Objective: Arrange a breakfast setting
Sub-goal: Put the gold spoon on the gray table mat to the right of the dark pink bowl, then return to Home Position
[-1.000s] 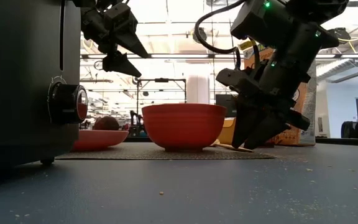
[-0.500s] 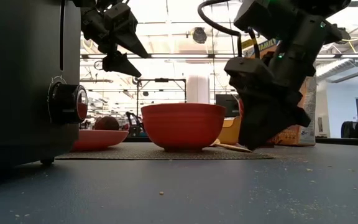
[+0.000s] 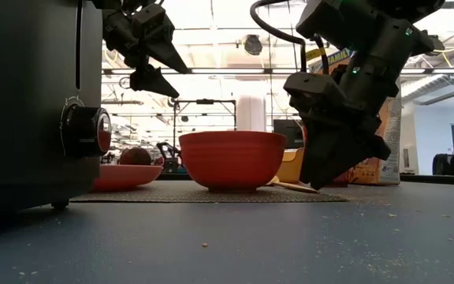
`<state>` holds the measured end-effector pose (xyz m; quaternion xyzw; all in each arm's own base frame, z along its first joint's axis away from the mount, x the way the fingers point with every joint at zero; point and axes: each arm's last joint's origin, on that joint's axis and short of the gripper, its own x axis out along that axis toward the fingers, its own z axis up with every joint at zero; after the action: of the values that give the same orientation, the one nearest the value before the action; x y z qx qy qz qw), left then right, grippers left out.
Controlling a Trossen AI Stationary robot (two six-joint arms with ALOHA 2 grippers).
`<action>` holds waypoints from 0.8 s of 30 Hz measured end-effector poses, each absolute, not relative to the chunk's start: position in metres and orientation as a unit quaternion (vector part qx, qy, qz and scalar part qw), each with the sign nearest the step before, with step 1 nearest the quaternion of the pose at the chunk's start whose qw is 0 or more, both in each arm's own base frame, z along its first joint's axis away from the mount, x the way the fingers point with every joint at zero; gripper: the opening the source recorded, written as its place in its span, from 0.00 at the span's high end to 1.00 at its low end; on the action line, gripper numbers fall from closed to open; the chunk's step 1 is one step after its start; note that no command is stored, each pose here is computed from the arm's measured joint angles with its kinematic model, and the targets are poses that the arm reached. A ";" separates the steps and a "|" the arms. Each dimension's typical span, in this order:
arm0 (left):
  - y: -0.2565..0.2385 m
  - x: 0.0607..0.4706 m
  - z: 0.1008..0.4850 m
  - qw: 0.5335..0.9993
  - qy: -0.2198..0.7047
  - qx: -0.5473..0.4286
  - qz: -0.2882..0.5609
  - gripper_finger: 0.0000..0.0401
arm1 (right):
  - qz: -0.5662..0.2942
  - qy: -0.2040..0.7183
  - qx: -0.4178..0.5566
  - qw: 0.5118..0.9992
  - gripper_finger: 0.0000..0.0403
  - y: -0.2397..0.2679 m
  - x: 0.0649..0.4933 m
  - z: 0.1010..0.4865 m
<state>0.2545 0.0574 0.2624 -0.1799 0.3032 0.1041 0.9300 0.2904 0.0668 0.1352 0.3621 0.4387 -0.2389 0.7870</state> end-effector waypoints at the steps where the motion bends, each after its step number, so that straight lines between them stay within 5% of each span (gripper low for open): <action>1: 0.057 0.254 0.262 0.930 0.303 -0.180 0.104 0.06 | -0.239 0.439 0.362 0.787 0.70 0.067 0.290 0.135; 24: 0.057 0.255 0.263 0.931 0.302 -0.177 0.103 0.06 | -0.118 0.444 0.291 0.840 0.70 0.064 0.283 0.171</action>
<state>0.2546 0.0575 0.2626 -0.1769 0.3022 0.1030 0.9310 0.2832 0.0638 0.1705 0.2905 0.4436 -0.1181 0.8396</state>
